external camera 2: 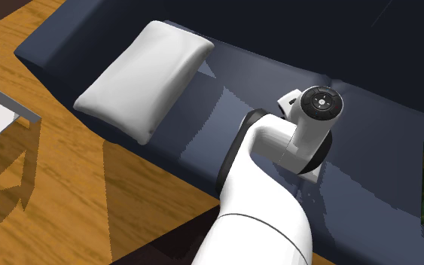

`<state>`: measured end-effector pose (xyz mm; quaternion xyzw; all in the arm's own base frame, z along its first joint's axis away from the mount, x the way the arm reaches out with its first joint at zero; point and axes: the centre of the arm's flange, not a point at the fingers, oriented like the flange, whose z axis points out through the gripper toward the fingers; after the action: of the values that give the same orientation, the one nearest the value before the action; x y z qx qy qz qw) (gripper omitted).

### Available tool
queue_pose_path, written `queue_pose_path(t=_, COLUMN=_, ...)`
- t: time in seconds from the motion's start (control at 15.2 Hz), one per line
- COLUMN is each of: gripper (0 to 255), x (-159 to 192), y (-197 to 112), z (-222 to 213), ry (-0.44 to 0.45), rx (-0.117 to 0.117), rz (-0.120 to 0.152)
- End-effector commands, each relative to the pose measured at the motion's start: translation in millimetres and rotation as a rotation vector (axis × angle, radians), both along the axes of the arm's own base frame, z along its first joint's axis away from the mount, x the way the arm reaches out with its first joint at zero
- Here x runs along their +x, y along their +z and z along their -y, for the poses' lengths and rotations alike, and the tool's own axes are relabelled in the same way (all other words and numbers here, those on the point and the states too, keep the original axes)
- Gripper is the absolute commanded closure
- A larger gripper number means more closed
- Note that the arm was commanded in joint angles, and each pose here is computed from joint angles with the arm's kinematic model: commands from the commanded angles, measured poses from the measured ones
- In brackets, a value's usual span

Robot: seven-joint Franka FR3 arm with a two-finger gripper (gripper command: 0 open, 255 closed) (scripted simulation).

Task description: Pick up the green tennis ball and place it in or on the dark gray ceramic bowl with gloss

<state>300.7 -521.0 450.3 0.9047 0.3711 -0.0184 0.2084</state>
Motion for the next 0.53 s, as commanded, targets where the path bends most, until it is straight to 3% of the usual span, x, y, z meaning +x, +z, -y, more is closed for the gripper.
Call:
queue_pose_path(t=0.0, gripper=255, x=0.4, y=-1.9, z=0.5, ry=0.0, rx=-0.001, rz=0.001)
queue_pose_path(t=0.4, gripper=255, x=0.5, y=-1.9, z=0.5, ry=0.0, rx=-0.001, rz=0.001)
queue_pose_path(t=0.46, gripper=0, x=0.4, y=-1.9, z=0.5, ry=0.0, rx=-0.001, rz=0.001)
